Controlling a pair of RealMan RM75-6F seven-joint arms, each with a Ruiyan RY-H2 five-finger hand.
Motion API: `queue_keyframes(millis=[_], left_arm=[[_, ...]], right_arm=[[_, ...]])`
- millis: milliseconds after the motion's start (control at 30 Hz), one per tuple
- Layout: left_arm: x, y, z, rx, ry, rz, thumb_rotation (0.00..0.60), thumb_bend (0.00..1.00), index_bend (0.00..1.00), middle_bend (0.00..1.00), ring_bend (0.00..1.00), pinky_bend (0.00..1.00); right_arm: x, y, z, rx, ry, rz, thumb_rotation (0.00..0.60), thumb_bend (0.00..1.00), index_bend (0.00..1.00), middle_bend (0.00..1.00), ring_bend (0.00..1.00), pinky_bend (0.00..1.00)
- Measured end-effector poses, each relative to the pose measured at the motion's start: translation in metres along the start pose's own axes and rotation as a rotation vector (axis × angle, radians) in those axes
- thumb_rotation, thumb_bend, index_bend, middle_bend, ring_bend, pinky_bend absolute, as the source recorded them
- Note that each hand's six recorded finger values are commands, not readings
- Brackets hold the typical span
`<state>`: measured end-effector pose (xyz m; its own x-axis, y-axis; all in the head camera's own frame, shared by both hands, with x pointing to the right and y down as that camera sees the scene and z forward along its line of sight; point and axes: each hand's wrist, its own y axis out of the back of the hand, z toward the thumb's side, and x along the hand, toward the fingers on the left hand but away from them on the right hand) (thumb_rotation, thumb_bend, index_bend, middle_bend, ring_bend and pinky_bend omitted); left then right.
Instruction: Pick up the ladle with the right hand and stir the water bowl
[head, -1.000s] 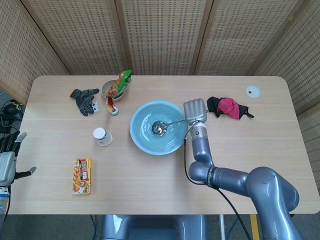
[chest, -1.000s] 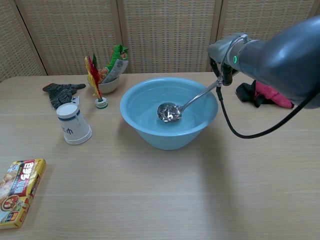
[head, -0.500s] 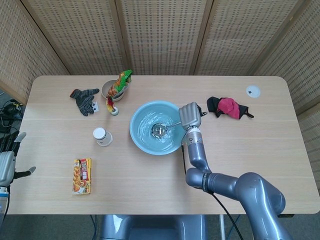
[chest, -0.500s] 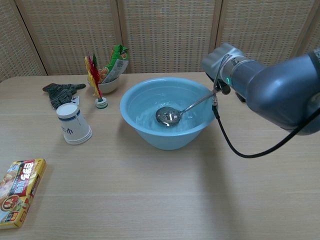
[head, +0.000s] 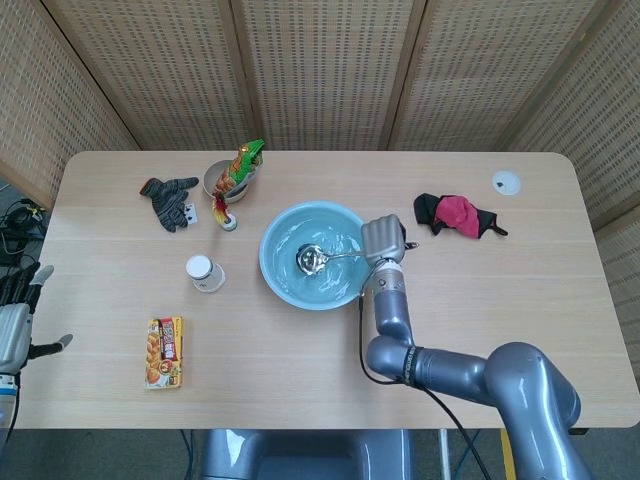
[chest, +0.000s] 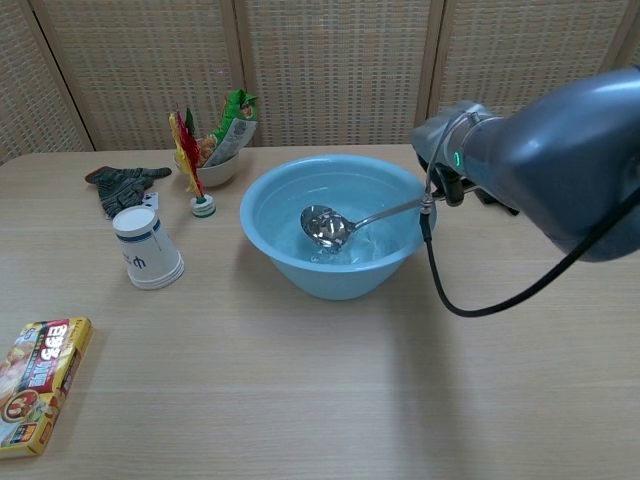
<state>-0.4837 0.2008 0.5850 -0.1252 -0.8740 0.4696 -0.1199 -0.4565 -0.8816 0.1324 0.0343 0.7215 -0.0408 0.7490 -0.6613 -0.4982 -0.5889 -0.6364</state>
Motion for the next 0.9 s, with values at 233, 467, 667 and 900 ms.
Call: queue_keyframes(millis=[233, 467, 667, 900], left_arm=[[-0.002, -0.001, 0.002, -0.001, -0.008, -0.004, 0.6, 0.0, 0.0, 0.0, 0.0, 0.0], [-0.002, 0.0, 0.003, -0.006, -0.009, -0.003, 0.6, 0.0, 0.0, 0.0, 0.0, 0.0], [-0.002, 0.0, 0.002, -0.01, -0.007, -0.005, 0.6, 0.0, 0.0, 0.0, 0.0, 0.0], [-0.002, 0.0, 0.002, -0.011, -0.006, -0.008, 0.6, 0.0, 0.0, 0.0, 0.0, 0.0]], right_arm=[[0.009, 0.007, -0.011, -0.085, -0.003, 0.075, 0.6, 0.95, 0.79, 1.0, 0.99, 1.0], [0.015, 0.023, -0.023, -0.163, -0.001, 0.092, 0.6, 0.96, 0.8, 1.0, 0.99, 1.0], [0.019, 0.035, -0.031, -0.206, -0.006, 0.095, 0.6, 0.97, 0.8, 1.0, 0.99, 1.0], [0.022, 0.046, -0.04, -0.242, -0.018, 0.108, 0.6, 0.96, 0.8, 1.0, 0.99, 1.0]])
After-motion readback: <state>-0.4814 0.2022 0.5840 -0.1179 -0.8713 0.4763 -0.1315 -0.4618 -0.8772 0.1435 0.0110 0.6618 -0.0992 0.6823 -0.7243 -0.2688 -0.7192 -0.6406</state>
